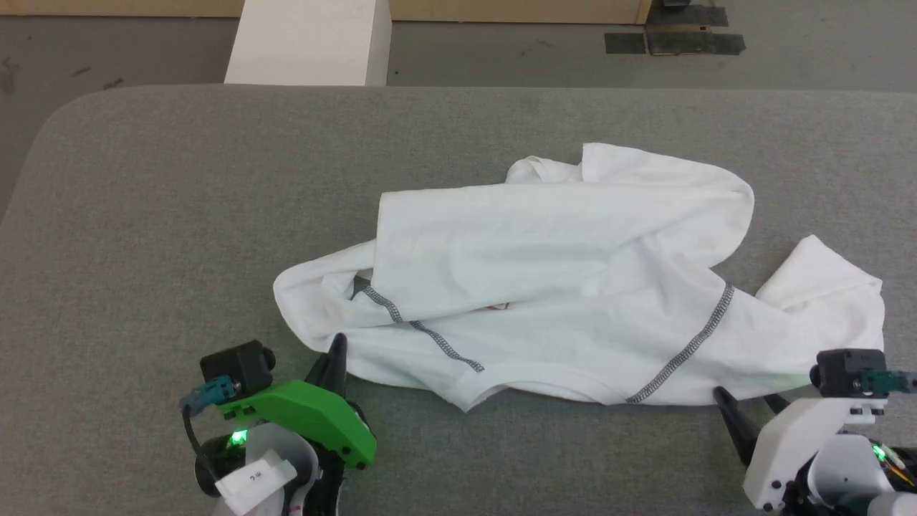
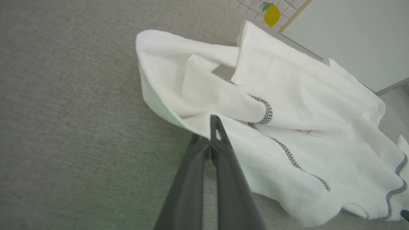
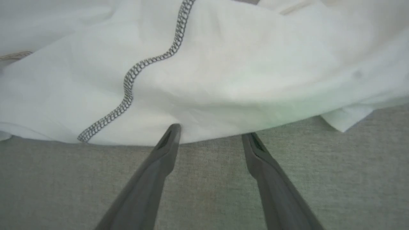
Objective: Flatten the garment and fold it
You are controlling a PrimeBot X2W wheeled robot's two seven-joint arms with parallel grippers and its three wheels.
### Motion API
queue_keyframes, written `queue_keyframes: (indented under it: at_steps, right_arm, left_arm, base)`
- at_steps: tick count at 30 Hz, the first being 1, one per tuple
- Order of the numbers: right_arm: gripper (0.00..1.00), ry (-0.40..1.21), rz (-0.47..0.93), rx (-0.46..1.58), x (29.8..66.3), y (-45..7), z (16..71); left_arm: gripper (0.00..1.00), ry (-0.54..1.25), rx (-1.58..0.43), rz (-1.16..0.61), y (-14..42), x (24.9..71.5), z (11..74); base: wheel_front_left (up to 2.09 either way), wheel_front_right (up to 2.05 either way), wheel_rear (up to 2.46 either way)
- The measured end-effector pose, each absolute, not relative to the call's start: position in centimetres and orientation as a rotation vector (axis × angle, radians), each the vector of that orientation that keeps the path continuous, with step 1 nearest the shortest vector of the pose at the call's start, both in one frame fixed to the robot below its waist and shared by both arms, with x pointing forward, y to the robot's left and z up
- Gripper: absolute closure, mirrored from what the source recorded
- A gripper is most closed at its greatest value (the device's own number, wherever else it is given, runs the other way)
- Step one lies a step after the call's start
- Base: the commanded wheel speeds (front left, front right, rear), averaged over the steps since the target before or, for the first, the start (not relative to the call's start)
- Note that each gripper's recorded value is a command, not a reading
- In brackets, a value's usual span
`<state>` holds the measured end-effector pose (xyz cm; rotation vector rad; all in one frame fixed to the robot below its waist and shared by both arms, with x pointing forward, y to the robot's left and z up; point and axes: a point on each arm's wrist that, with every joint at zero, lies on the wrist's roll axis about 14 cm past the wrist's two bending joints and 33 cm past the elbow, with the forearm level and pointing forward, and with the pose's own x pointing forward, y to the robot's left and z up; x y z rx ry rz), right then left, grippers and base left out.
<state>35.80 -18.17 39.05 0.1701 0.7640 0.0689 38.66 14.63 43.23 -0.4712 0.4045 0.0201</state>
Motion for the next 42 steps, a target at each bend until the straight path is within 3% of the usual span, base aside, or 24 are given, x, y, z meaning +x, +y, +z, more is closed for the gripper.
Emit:
queue_keyframes:
  at_steps: [6, 7, 8, 9, 20, 26, 30, 36, 42]
  right_arm:
    - [0.00, 0.777, 0.084, 0.153, 37.6, -17.5, 38.2]
    - [0.25, 0.777, 0.089, 0.154, 38.0, -17.3, 38.1]
    - [0.78, 0.779, 0.094, 0.155, 38.2, -17.1, 38.0]
    - [1.00, 0.780, 0.098, 0.154, 38.3, -17.0, 38.0]
    - [1.00, 0.770, 0.134, 0.154, 38.2, -16.4, 40.4]
    - [1.00, 0.533, 0.258, 0.330, 41.3, -14.1, 48.4]
    - [1.00, 0.351, 0.382, 0.390, 44.3, -12.2, 55.6]
    - [1.00, 0.155, 0.467, 0.389, 48.5, -11.8, 65.3]
    - [1.00, 0.130, 0.487, 0.379, 52.9, -10.9, 69.6]
  left_arm:
    - [1.00, 0.427, -0.474, 0.019, 14.4, 38.4, 42.7]
    - [1.00, 0.430, -0.474, 0.021, 14.5, 38.3, 42.6]
    - [1.00, 0.433, -0.474, 0.021, 14.5, 38.3, 42.5]
    - [1.00, 0.435, -0.474, 0.023, 14.5, 38.3, 42.4]
    - [1.00, 0.337, -0.537, -0.005, 14.1, 39.1, 45.2]
    - [1.00, 0.073, -0.746, -0.099, 14.2, 41.7, 53.2]
    - [1.00, -0.117, -0.762, -0.194, 14.6, 43.8, 60.3]
    - [1.00, -0.332, -0.630, -0.303, 16.1, 46.6, 70.9]
    - [1.00, -0.364, -0.500, -0.253, 18.7, 50.9, 75.3]
  base:
    - [0.00, 0.00, 0.00]
    - [0.00, 0.00, 0.00]
    - [0.00, 0.00, 0.00]
    - [0.00, 0.00, 0.00]
    - [0.00, 0.00, 0.00]
    - [0.00, 0.00, 0.00]
    - [0.00, 0.00, 0.00]
    - [0.00, 0.00, 0.00]
    - [0.00, 0.00, 0.00]
